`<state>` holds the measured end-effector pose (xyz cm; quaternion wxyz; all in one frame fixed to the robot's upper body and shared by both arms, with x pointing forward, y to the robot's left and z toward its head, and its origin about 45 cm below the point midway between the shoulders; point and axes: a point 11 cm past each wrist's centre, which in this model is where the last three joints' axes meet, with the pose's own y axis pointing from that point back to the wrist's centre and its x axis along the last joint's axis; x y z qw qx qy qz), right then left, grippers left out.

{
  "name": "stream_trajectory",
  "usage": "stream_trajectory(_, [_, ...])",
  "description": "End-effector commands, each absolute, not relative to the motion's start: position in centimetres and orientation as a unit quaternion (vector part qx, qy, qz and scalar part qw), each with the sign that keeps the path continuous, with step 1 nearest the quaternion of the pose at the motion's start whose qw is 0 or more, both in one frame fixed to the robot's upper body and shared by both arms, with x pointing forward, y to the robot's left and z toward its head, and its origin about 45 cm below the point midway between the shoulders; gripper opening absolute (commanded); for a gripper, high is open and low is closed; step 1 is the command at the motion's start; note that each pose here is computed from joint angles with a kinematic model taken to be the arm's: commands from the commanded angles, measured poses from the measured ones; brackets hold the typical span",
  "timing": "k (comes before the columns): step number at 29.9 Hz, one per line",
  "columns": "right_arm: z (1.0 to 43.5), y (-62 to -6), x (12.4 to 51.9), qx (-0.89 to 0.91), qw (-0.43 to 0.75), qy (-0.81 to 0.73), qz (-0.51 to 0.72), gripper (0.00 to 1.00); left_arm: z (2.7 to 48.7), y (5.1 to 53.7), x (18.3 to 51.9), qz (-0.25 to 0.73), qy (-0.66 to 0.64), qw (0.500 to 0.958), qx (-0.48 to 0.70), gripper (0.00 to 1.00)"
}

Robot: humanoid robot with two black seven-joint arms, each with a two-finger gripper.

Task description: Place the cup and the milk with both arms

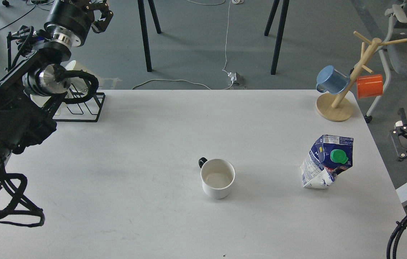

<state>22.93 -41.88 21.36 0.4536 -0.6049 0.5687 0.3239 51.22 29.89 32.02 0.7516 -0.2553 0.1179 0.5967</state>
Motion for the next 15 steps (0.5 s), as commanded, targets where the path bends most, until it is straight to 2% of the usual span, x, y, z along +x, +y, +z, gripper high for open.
stream_trajectory(1, [18.0,-42.2,20.6,-0.579,0.425,0.598,0.356,0.97,30.8,31.1,51.0,0.591,0.150,0.745,-0.271,0.99])
stream_trajectory(7, [10.1,-40.9,16.8,-0.542,0.342,0.646,0.415,0.96,28.4,32.7,50.5,0.599,0.184,0.730,-0.272,0.99])
stream_trajectory(11, [8.3,-39.1,16.4,-0.527,0.347,0.643,0.434,0.95,28.3,32.6,50.5,0.598,0.185,0.731,-0.271,0.99])
stream_trajectory(15, [7.9,-36.0,18.2,-0.548,0.344,0.610,0.457,0.95,28.4,32.2,50.6,0.595,0.185,0.734,-0.270,0.99])
